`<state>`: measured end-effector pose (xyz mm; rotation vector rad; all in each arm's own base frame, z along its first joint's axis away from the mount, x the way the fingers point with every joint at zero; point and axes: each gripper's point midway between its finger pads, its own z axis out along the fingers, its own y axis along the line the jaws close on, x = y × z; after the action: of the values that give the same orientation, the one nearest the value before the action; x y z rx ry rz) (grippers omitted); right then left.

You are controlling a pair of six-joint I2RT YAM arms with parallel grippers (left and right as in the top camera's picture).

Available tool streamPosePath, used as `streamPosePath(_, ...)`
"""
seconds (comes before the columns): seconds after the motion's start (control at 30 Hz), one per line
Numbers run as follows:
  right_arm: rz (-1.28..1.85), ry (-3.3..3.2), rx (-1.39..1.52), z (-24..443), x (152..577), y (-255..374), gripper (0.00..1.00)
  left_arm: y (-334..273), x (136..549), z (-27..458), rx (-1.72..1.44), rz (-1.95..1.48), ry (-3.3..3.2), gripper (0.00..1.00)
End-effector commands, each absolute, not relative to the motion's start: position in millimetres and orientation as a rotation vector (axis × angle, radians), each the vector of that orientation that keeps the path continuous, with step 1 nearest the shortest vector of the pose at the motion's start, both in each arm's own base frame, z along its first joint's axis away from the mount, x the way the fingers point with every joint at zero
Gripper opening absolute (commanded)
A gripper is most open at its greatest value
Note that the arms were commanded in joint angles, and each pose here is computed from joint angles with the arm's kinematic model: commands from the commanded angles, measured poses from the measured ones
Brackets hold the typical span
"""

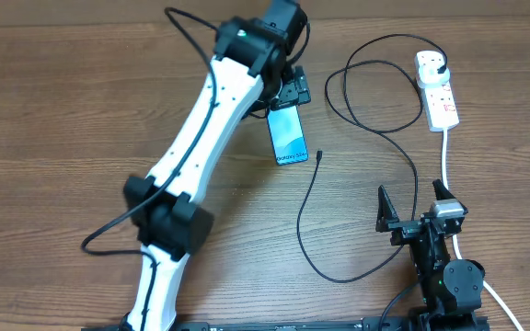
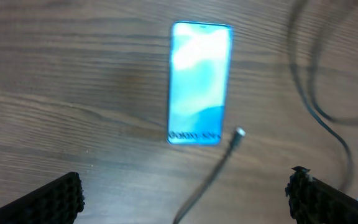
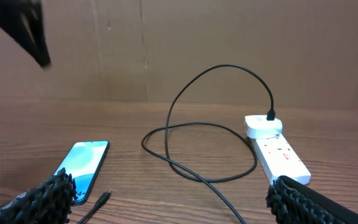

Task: Plug charger to phone and switch on socket
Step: 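Open the left gripper and reach it forward over the smartphone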

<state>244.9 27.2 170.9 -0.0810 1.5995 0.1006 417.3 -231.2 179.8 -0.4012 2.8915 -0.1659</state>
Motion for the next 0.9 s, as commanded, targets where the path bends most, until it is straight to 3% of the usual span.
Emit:
streamPosePath(0.0,0.103,1.594,-0.084,169,245,28,1.0,-234,429,148,-0.544,-0.07,2.873,1.0)
streamPosePath(0.3,0.103,1.594,-0.084,169,245,28,1.0,-261,456,89,-0.531,-0.134,2.89,1.0)
streamPosePath(0.87,0.103,1.594,-0.084,169,245,28,1.0,-271,466,49,-0.395,-0.066,2.895,1.0)
